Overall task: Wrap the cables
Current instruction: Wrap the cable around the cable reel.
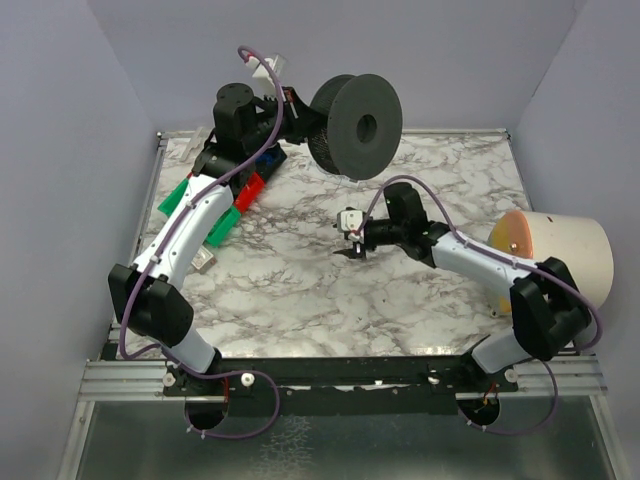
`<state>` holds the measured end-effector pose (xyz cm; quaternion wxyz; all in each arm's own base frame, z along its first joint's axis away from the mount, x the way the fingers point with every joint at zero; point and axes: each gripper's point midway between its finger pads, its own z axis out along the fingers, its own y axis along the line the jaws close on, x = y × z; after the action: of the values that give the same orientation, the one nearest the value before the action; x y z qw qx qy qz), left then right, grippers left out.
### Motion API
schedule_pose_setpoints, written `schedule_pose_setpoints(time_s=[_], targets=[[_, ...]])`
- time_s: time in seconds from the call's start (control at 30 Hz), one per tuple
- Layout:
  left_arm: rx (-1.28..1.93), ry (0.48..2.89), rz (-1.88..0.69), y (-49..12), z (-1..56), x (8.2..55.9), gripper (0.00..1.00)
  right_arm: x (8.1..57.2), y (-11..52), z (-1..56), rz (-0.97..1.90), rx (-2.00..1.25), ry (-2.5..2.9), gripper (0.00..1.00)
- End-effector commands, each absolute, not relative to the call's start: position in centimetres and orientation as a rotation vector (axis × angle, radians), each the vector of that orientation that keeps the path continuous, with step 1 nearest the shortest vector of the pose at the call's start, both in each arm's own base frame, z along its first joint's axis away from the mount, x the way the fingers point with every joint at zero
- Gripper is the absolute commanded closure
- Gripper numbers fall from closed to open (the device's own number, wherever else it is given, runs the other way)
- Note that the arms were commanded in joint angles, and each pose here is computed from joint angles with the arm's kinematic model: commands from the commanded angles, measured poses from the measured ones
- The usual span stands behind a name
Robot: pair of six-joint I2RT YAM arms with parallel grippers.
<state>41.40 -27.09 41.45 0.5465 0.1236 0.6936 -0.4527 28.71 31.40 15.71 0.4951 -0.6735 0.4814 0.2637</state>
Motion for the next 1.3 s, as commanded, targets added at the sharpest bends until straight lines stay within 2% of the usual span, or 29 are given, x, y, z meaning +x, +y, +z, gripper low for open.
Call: schedule_pose_setpoints(time_s=[0.0,0.27,0.33,0.37,0.4,0.5,0.53,0.67,0.87,1.1,1.27], targets=[[0.324,1.511,-1.140,-27.0,45.5,39.9,1.00,30.9,31.5,13.3,0.563,-1.607,1.238,0.35],[0.328,1.496,-1.166,-27.0,46.2,39.3,1.00,32.1,31.5,8.7,0.583,-1.661,1.399,0.34],[0.328,1.496,-1.164,-27.0,46.1,39.2,1.00,32.3,31.5,8.6,0.575,-1.633,1.419,0.38],[0.329,1.496,-1.165,-27.0,46.0,39.2,1.00,32.8,31.4,8.7,0.561,-1.609,1.438,0.43],[0.330,1.497,-1.164,-26.9,45.9,39.2,1.00,33.2,31.4,8.8,0.551,-1.581,1.461,0.53],[0.331,1.496,-1.153,-26.7,45.9,39.0,1.00,35.3,30.5,9.1,0.449,-1.482,1.560,0.93],[0.335,1.493,-1.148,-26.5,46.0,38.9,1.00,35.8,30.1,9.3,0.424,-1.448,1.588,0.99],[0.349,1.481,-1.113,-25.3,46.6,38.6,1.00,36.7,27.6,10.5,0.413,-1.314,1.636,1.00],[0.401,1.495,-1.039,-23.4,46.1,38.2,1.00,37.9,21.8,13.5,0.550,-1.089,1.670,1.00],[0.552,1.614,-0.940,-23.0,40.6,37.8,1.00,40.7,16.5,15.9,0.598,-0.876,1.768,0.99],[0.629,1.686,-0.874,-22.6,36.2,37.5,1.00,39.8,17.0,18.4,0.812,-0.839,1.822,1.00]])
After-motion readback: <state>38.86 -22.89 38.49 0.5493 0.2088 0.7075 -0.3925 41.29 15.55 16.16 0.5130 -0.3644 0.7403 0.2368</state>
